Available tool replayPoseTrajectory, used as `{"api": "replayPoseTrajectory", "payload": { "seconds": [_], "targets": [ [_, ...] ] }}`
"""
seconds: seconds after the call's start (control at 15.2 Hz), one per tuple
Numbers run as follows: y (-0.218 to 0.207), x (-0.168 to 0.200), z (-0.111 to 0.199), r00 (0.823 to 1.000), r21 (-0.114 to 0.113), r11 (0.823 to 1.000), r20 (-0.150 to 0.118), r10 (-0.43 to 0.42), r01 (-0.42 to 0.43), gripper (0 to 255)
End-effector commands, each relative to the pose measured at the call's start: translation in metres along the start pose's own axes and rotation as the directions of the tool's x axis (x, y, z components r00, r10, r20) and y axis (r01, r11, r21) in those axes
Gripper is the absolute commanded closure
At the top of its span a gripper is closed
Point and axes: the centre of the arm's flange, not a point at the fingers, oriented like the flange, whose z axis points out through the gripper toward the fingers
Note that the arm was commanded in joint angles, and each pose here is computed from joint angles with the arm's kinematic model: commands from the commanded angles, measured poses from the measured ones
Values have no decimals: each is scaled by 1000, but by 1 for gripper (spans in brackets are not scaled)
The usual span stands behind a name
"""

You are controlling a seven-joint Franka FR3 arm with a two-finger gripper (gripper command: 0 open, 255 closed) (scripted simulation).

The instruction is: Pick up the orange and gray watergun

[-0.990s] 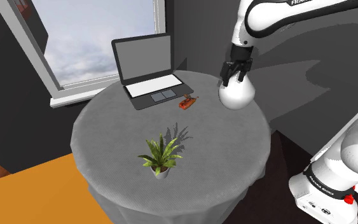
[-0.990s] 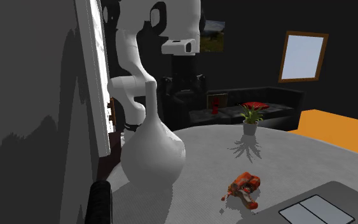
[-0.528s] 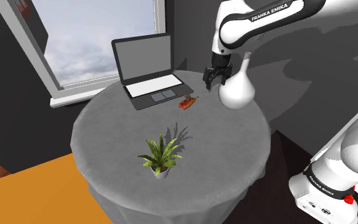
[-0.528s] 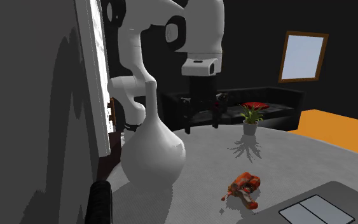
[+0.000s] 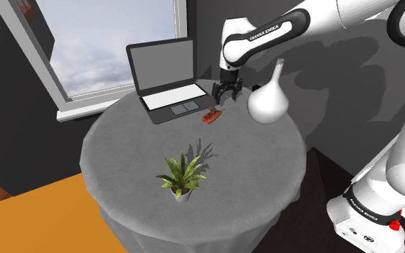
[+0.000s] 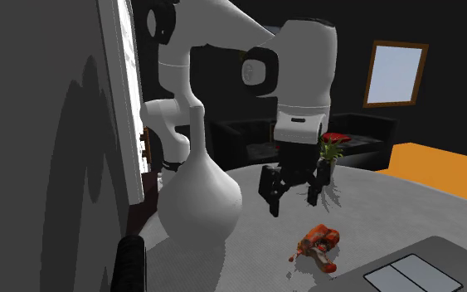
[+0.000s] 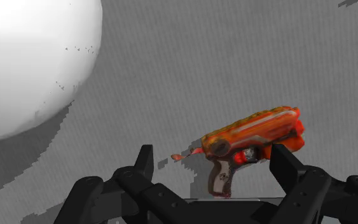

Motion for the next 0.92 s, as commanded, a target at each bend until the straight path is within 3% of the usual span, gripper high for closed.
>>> {"api": "replayPoseTrajectory", "payload": {
  "seconds": [0.0, 0.33, 0.86],
  "targets": [
    [-9, 22, 11, 1000, -1, 1000, -1, 3, -3, 0],
    [-25, 77, 44, 1000, -3, 1000, -3, 9, -9, 0],
    [-25, 81, 86, 1000, -4, 1000, -4, 9, -9, 0]
  ]
}}
